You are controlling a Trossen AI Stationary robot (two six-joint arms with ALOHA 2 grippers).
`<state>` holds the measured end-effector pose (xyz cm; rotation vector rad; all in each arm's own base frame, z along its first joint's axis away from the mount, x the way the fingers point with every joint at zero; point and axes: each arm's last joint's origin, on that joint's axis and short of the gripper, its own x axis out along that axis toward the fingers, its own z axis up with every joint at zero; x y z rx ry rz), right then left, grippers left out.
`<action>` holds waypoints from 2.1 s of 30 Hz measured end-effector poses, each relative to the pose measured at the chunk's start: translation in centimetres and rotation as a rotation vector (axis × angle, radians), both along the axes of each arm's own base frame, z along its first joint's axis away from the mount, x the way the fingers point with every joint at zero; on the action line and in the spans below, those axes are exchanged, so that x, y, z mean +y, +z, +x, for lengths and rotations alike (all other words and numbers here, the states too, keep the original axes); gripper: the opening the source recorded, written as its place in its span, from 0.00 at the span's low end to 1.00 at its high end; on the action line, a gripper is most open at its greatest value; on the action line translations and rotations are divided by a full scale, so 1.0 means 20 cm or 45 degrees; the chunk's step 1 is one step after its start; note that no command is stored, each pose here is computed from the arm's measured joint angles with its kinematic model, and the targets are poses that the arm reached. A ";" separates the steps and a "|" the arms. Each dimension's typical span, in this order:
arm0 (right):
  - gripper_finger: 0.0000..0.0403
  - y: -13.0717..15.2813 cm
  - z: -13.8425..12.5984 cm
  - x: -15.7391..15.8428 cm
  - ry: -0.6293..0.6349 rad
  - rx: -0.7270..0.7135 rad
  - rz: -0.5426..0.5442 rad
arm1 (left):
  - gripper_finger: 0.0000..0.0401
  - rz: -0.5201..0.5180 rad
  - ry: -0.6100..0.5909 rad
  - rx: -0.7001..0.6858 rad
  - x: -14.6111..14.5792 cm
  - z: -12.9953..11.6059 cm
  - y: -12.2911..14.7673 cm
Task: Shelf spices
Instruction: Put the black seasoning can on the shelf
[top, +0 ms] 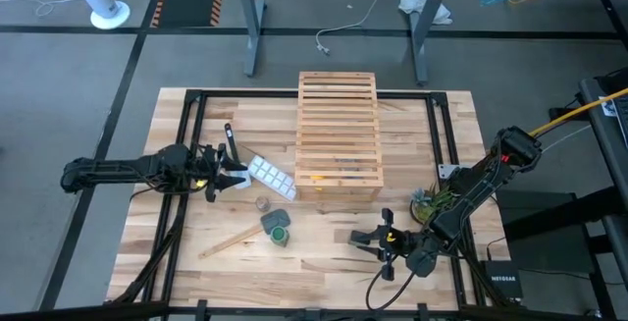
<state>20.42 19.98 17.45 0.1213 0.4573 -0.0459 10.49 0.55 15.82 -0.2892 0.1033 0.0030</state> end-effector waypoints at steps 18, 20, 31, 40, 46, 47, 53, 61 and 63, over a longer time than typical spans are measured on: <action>0.26 0.04 -0.04 -0.01 -0.147 -0.125 -0.158 | 0.45 0.000 -0.001 0.002 0.00 0.00 0.00; 0.26 0.08 -0.08 0.00 -0.158 -0.160 -0.215 | 0.45 0.000 0.000 0.002 0.00 0.00 0.00; 0.26 0.29 -0.34 -0.15 -0.271 -0.244 -0.328 | 0.45 0.000 0.000 0.001 0.00 0.00 0.00; 0.26 0.27 -0.36 -0.33 -0.260 -0.085 -0.240 | 0.45 0.000 0.000 0.002 0.00 0.00 0.00; 0.26 0.20 -0.37 -0.35 -0.142 -0.163 -0.177 | 0.45 0.000 0.000 0.002 0.00 0.00 0.00; 0.26 0.18 -0.38 -0.35 -0.127 -0.182 -0.157 | 0.45 0.000 0.000 0.002 0.00 0.00 0.00; 0.26 0.08 -0.39 -0.37 -0.077 -0.254 -0.069 | 0.45 0.000 0.000 0.002 0.00 0.00 0.00; 0.29 0.01 -0.36 -0.32 -0.011 -0.252 -0.007 | 0.45 0.000 0.000 0.002 0.00 0.00 0.00; 0.35 -0.01 -0.36 -0.31 -0.009 -0.236 -0.027 | 0.45 0.000 0.000 0.002 0.00 0.00 0.00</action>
